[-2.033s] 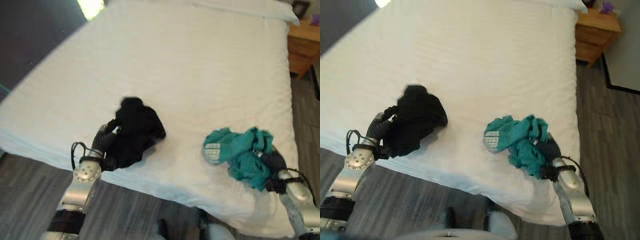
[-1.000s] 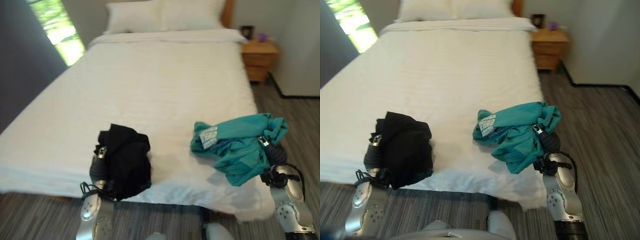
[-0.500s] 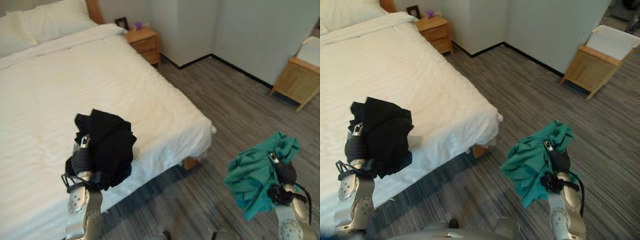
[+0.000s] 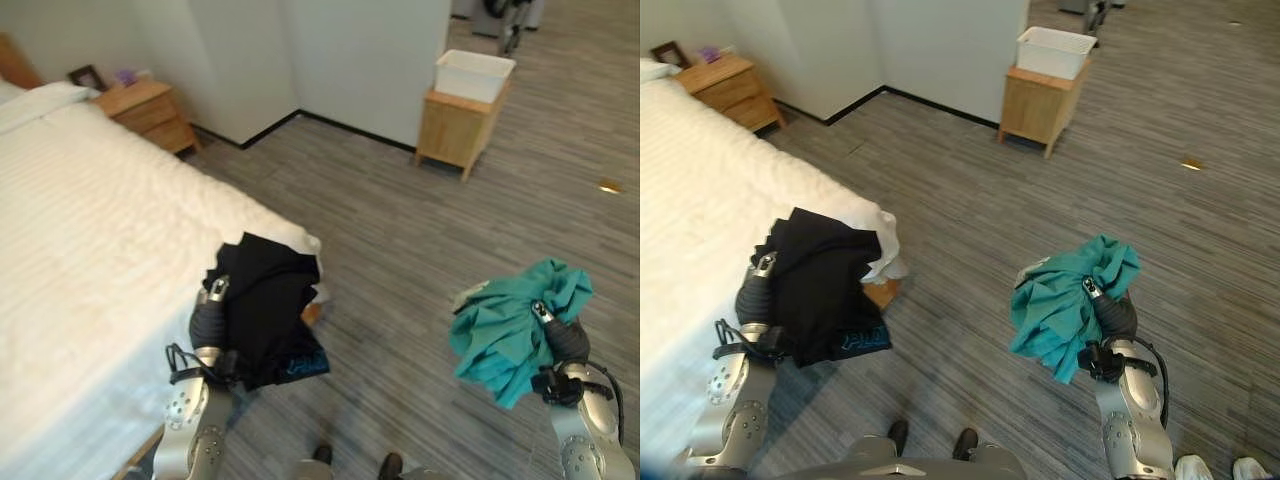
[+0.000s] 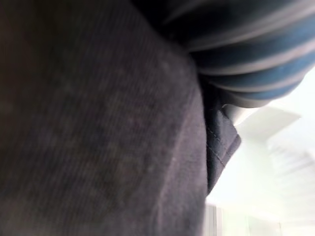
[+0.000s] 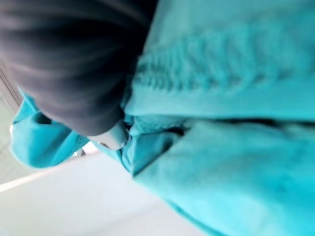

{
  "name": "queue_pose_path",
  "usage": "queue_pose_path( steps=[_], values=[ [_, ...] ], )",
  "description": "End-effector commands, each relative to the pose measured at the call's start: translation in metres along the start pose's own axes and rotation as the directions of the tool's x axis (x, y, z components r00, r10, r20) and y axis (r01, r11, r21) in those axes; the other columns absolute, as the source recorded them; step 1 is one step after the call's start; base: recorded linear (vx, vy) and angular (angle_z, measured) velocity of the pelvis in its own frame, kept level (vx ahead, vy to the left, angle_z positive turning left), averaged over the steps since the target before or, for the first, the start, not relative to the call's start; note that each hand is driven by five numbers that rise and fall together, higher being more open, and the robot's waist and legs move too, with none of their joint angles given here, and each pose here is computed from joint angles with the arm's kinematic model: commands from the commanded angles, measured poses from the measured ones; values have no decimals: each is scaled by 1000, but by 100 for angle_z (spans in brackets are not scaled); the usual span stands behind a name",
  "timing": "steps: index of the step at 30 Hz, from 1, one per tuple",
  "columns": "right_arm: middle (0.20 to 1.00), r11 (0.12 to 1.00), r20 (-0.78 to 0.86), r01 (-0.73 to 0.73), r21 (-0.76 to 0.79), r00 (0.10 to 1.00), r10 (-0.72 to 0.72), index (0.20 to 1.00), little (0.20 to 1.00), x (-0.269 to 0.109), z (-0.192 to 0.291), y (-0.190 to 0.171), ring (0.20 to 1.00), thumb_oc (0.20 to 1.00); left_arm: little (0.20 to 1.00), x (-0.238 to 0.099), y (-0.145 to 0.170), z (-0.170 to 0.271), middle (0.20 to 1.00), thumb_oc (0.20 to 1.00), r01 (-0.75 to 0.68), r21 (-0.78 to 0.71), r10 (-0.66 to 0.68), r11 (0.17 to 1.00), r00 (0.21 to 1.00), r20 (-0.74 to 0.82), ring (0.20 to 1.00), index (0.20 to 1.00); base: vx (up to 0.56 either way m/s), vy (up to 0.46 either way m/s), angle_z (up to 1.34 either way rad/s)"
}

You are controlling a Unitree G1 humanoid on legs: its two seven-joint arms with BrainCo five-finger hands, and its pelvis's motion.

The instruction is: Pick up bed clothes into laundry basket.

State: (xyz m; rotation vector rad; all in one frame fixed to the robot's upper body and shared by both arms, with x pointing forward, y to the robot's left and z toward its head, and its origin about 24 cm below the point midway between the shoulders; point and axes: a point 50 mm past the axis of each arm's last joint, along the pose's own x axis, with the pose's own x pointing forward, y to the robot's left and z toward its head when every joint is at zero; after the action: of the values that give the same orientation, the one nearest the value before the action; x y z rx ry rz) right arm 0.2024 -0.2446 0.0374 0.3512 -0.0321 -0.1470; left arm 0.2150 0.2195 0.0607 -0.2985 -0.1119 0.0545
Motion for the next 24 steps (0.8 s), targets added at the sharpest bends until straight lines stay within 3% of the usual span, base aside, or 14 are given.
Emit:
queue_pose_path(
  steps=[1, 7, 8, 16, 24],
  values=[
    [200, 993, 160, -116, 36, 981, 109, 200, 200, 12, 28, 21, 200, 200, 200, 12, -10, 42, 200, 200, 108, 71, -119, 992, 977, 180, 200, 200, -14, 32, -65],
    [200, 990, 106, -137, -29, 985, 139, 200, 200, 6, 22, 19, 200, 200, 200, 10, -9, 41, 200, 200, 106, 78, -118, 991, 977, 180, 200, 200, 20, 32, -41],
    [200, 982, -151, 39, -185, 986, -68, 200, 200, -1, -28, -29, 200, 200, 200, -3, 35, -32, 200, 200, -109, 222, 144, 969, 978, -151, 200, 200, 29, -1, -13],
    [200, 983, -164, 15, -185, 985, -46, 200, 200, 3, -30, -25, 200, 200, 200, -2, 39, -27, 200, 200, -142, 231, 173, 962, 978, -119, 200, 200, 23, 18, 6],
    [200, 960, -12, -14, -279, 1000, 11, 200, 200, 20, 7, -14, 200, 200, 200, 4, 48, -8, 200, 200, -201, 255, 215, 946, 976, -29, 200, 200, 21, 6, -2]
  ],
)
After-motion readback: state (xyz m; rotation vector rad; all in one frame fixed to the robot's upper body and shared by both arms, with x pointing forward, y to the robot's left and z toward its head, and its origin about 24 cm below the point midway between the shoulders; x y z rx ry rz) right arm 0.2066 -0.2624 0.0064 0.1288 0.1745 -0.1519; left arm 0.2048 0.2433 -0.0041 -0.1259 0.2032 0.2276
